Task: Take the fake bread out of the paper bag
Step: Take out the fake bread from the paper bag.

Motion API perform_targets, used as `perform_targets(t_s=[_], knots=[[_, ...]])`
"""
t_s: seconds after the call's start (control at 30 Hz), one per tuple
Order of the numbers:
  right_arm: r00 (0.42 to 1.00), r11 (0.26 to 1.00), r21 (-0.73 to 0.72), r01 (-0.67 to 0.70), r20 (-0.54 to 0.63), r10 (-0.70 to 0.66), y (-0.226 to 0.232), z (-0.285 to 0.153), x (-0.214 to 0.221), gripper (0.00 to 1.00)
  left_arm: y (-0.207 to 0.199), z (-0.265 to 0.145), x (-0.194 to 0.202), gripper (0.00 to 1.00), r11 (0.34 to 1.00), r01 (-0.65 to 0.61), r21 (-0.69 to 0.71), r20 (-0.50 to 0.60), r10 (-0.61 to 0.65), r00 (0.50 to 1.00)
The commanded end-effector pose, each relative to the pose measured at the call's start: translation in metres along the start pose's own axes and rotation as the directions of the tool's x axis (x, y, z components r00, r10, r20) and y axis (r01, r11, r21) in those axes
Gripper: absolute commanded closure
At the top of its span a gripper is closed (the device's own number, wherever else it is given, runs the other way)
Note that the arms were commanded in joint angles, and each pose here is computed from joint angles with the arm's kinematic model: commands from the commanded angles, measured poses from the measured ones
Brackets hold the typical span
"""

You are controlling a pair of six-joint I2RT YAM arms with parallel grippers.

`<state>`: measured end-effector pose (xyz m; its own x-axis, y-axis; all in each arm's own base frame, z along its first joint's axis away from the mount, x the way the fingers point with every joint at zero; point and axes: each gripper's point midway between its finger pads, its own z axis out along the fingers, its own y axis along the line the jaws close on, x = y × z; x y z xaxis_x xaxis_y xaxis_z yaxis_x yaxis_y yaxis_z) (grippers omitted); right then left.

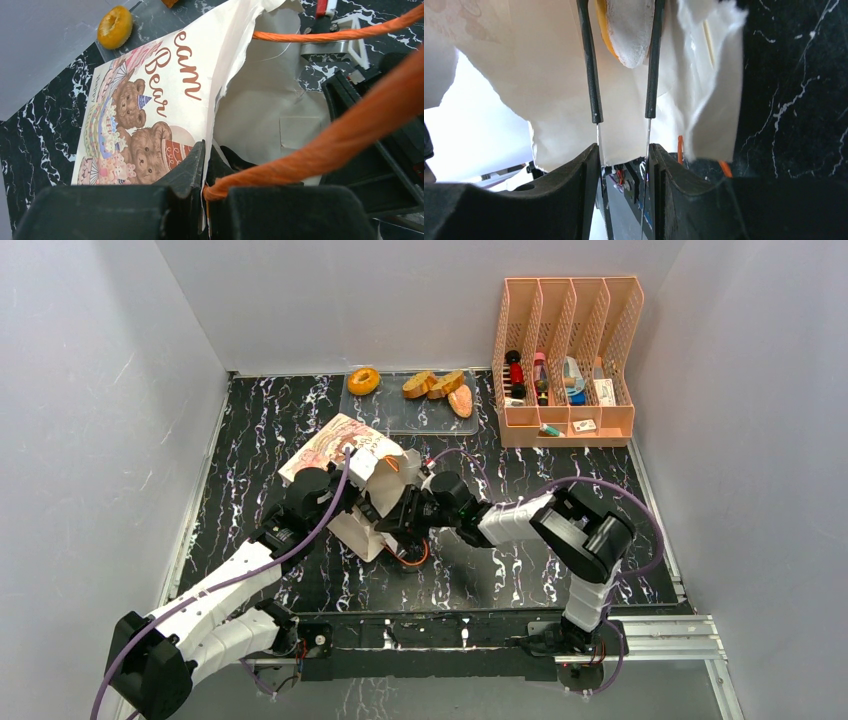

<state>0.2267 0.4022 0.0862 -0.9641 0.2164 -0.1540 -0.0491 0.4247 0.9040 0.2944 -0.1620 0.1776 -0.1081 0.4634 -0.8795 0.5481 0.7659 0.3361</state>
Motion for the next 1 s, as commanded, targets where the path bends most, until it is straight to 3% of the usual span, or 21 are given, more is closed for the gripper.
perform_targets(t_s=[0.0, 0.07, 0.2, 0.27, 0.57, 0.97], knots=[[0.999, 0.994, -0.103, 0.043, 0.016, -0.042, 0.029, 0.011, -0.015, 0.64, -0.001, -0.002, -0.019, 1.00, 1.000, 0.017, 0.014, 0.076, -0.018, 0.997], [0.999, 0.993, -0.114, 0.039, 0.006, -0.038, 0.027, 0.016, -0.015, 0.68, -0.002, -0.002, -0.019, 1.00, 1.000, 0.020, 0.015, 0.077, -0.021, 0.997], [0.999, 0.989, -0.140, 0.043, 0.008, -0.042, 0.029, 0.016, -0.015, 0.94, 0.001, -0.002, -0.018, 1.00, 1.000, 0.022, -0.002, 0.075, -0.022, 0.997], [0.998, 0.988, -0.144, 0.056, 0.025, -0.053, 0.032, 0.012, -0.017, 1.00, 0.005, -0.001, -0.018, 1.00, 0.999, 0.026, -0.025, 0.069, -0.025, 0.997], [0.979, 0.981, -0.092, 0.171, 0.123, -0.160, 0.043, -0.023, -0.023, 1.00, 0.031, 0.001, -0.012, 1.00, 0.981, 0.065, -0.181, 0.027, -0.061, 0.998], [0.960, 0.971, 0.000, 0.239, 0.151, -0.236, 0.039, -0.067, -0.014, 1.00, 0.056, 0.006, 0.001, 1.00, 0.931, 0.100, -0.352, -0.027, -0.117, 0.993]])
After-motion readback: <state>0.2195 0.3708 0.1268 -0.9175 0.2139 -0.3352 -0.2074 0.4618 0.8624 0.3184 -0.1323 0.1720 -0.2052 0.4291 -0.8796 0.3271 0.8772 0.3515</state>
